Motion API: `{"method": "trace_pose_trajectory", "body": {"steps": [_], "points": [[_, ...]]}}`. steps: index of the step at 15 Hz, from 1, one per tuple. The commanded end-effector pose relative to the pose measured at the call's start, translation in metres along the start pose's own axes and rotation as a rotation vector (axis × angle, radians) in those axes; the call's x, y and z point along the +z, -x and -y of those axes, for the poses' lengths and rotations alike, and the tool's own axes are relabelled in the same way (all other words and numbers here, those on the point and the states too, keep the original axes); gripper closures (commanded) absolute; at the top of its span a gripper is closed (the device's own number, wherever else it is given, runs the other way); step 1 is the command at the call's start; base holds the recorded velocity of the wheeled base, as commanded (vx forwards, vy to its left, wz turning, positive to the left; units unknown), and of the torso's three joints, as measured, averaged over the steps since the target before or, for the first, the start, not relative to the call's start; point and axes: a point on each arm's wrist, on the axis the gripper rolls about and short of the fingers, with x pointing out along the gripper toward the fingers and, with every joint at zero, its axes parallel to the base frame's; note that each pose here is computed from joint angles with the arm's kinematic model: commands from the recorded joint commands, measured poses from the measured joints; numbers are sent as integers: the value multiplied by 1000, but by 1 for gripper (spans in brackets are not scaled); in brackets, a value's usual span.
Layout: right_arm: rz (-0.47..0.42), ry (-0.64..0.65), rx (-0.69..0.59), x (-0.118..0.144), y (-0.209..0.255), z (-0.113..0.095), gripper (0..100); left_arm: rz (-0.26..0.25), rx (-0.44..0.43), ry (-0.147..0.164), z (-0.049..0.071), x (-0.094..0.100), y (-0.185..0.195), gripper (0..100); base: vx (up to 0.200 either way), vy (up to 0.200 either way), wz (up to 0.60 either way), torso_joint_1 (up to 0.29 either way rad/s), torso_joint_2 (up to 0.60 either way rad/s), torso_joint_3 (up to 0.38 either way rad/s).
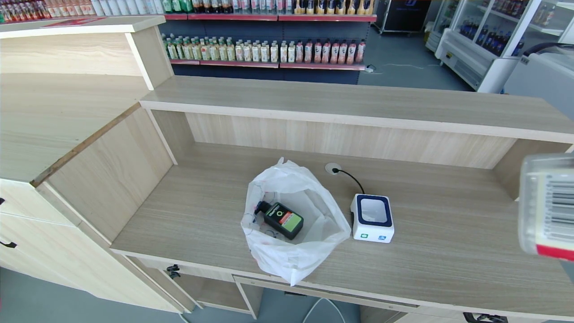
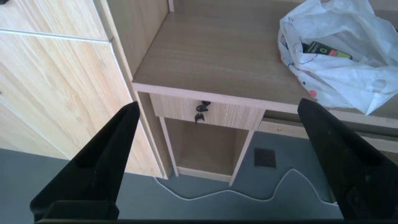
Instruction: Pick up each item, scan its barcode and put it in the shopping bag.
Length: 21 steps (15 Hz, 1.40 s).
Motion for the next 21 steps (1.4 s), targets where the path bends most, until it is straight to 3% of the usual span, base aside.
{"method": "trace_pose_trajectory", "body": {"steps": [1, 10, 17, 21], "points": [[58, -45, 51, -22, -19, 20, 100, 0, 1, 0, 0, 0, 0, 0, 0, 0, 0, 0, 0, 0], [131, -128, 155, -37, -38, 17, 100, 0, 1, 0, 0, 0, 0, 0, 0, 0, 0, 0, 0, 0], [139, -81, 150, -7, -24, 5, 100, 0, 1, 0, 0, 0, 0, 0, 0, 0, 0, 0, 0, 0], [120, -88, 140, -7, -19, -1, 100, 0, 1, 0, 0, 0, 0, 0, 0, 0, 0, 0, 0, 0]]}}
